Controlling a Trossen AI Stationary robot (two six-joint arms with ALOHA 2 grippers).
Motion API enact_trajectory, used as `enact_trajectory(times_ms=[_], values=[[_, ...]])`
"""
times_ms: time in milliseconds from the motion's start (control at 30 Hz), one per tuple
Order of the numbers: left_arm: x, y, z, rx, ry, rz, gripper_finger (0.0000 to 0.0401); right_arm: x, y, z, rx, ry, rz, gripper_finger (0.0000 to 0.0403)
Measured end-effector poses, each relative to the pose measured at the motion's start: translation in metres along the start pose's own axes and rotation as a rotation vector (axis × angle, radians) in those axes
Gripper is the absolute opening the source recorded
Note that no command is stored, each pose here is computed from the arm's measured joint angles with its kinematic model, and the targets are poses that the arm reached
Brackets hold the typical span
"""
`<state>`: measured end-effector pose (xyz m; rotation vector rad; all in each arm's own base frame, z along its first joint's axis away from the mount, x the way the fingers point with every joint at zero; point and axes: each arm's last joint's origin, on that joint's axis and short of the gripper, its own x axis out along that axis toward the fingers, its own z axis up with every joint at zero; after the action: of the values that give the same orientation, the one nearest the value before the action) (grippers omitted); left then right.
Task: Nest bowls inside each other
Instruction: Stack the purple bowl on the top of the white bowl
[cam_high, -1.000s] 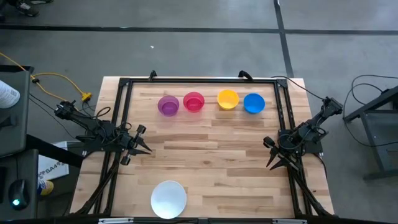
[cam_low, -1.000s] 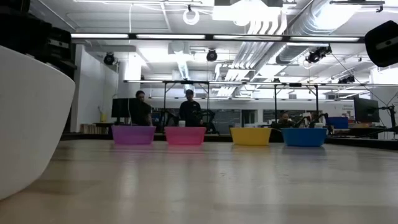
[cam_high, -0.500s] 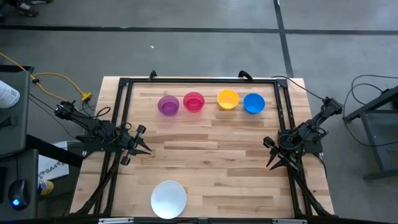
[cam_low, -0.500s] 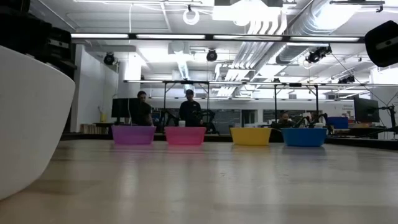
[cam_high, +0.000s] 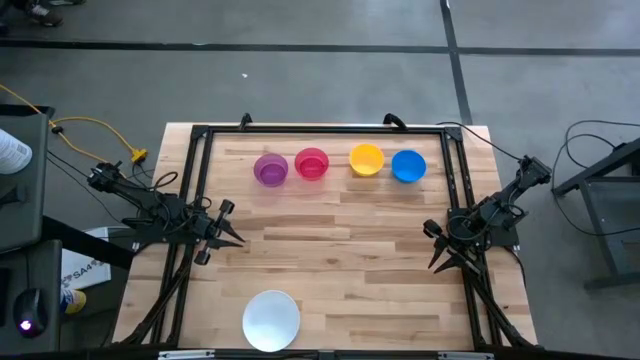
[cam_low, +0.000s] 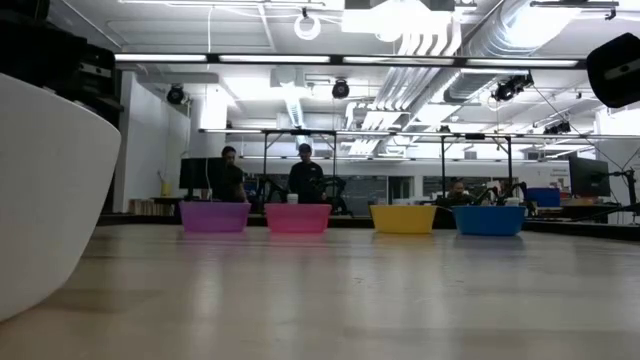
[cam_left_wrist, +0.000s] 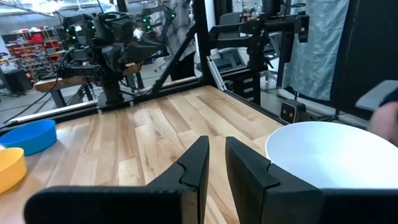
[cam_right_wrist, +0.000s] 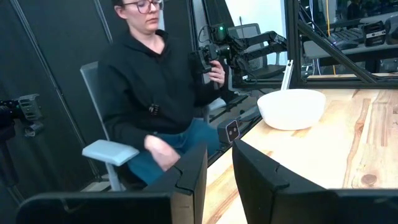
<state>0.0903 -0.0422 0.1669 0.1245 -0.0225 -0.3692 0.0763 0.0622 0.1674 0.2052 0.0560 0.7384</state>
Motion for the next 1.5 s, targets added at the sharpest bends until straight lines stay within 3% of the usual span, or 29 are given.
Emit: enact_trajectory(times_ms=[433, 567, 700, 800, 1033, 1267, 1367, 1500], values=[[0.0, 0.0, 0.0, -0.088, -0.003, 0.011, 0.0051, 0.0, 0.0, 0.0, 0.0, 0.001, 0.0, 0.0071], [-0.002, 0.005, 0.007, -0.167, -0.018, 0.133, 0.0051, 0.0, 0.0, 0.0, 0.0, 0.001, 0.0, 0.0071], [-0.007, 0.012, 0.02, -0.22, 0.075, 0.291, 0.0051, 0.0, 0.0, 0.0, 0.0, 0.0, 0.0, 0.0071], [-0.011, 0.015, 0.033, -0.224, 0.124, 0.347, 0.0051, 0.0, 0.0, 0.0, 0.0, 0.001, 0.0, 0.0071], [-0.008, 0.02, 0.066, -0.161, 0.315, 0.376, 0.0051, 0.0, 0.0, 0.0, 0.0, 0.0, 0.0, 0.0071], [0.025, 0.025, 0.097, -0.031, 0.589, 0.44, 0.0051, 0.0, 0.0, 0.0, 0.0, 0.0, 0.0, 0.0071], [0.047, 0.035, 0.098, 0.003, 0.742, 0.496, 0.0051, 0.0, 0.0, 0.0, 0.0, 0.0, 0.0, 0.0071], [0.066, 0.063, 0.079, -0.038, 0.961, 0.548, 0.0051, 0.0, 0.0, 0.0, 0.0, 0.0, 0.001, 0.0071]])
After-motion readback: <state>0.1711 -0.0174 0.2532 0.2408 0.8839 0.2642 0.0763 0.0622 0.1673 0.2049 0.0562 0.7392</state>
